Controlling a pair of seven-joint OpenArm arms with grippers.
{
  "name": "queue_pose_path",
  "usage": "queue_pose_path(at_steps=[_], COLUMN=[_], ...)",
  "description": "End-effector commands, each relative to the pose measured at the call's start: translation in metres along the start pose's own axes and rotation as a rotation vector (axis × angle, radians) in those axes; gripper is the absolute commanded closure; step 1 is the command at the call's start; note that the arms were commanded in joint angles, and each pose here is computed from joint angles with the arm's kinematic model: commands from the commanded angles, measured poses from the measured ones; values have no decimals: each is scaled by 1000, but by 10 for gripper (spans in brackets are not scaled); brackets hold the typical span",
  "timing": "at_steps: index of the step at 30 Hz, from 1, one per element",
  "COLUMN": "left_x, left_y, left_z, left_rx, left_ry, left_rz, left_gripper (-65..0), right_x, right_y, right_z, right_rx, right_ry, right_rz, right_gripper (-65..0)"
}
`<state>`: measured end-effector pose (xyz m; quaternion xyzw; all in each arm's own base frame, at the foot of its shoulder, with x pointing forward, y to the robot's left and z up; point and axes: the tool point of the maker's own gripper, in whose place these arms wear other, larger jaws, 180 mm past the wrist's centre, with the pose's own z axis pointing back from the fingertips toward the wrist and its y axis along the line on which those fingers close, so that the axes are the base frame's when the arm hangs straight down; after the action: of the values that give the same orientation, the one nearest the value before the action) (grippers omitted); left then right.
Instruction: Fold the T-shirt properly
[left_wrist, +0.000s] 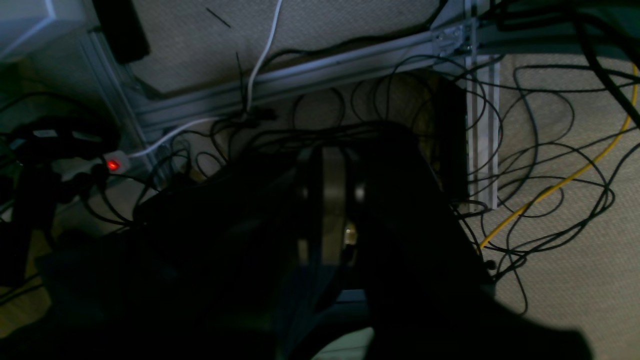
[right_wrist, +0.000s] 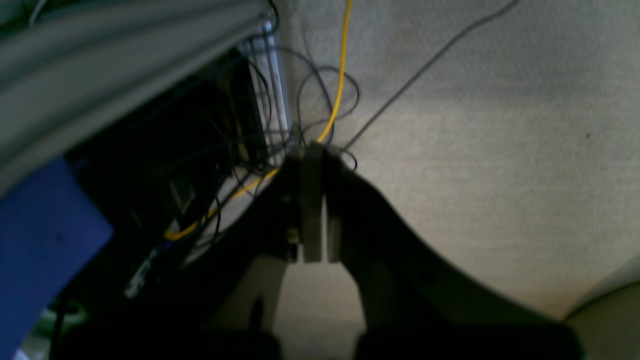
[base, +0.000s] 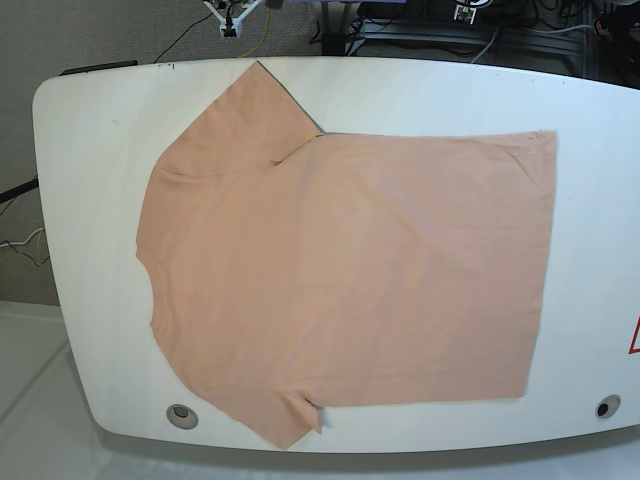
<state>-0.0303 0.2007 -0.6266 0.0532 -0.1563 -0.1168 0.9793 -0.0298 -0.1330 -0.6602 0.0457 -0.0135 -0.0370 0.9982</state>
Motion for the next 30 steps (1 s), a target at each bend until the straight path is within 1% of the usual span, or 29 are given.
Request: queue_pose_path(at_steps=[1,7,11,15,19,23,27,29,30], left_x=[12,14,14,15,15,15,17,19,23], left_y=[0,1,3,4,4,4,8,12,20], left_z=[1,6,10,14,17,14,16,19,24], left_rx=[0,0,-3,-5,-6,-7,-10,-12,-7], left_ry=[-47,-57,-62,-71,-76,-71,-78,-86,-109], left_rz=[-12,-19,-28,-37,-45,-53,-58,-64,-78], left_gripper=[-10,-8,-8,-7,-8,-13,-17,-19,-18], right_x=[16,12,5,-1,-11,-20,-25,-25,-17], right_y=[5,-3,-19,-24,-25,-16,-19,-23,-31], right_z=[0,3,11,15,17,16,19,23,30], right_rx=[16,5,-16,-19,-18,-2,-4,-8,-19], right_ry=[-41,-52,-80,-87,-79,-55,-58,-72,-113], right_rz=[6,12,24,29,30,21,18,21,42], right_gripper=[0,0,0,0,0,0,0,0,0])
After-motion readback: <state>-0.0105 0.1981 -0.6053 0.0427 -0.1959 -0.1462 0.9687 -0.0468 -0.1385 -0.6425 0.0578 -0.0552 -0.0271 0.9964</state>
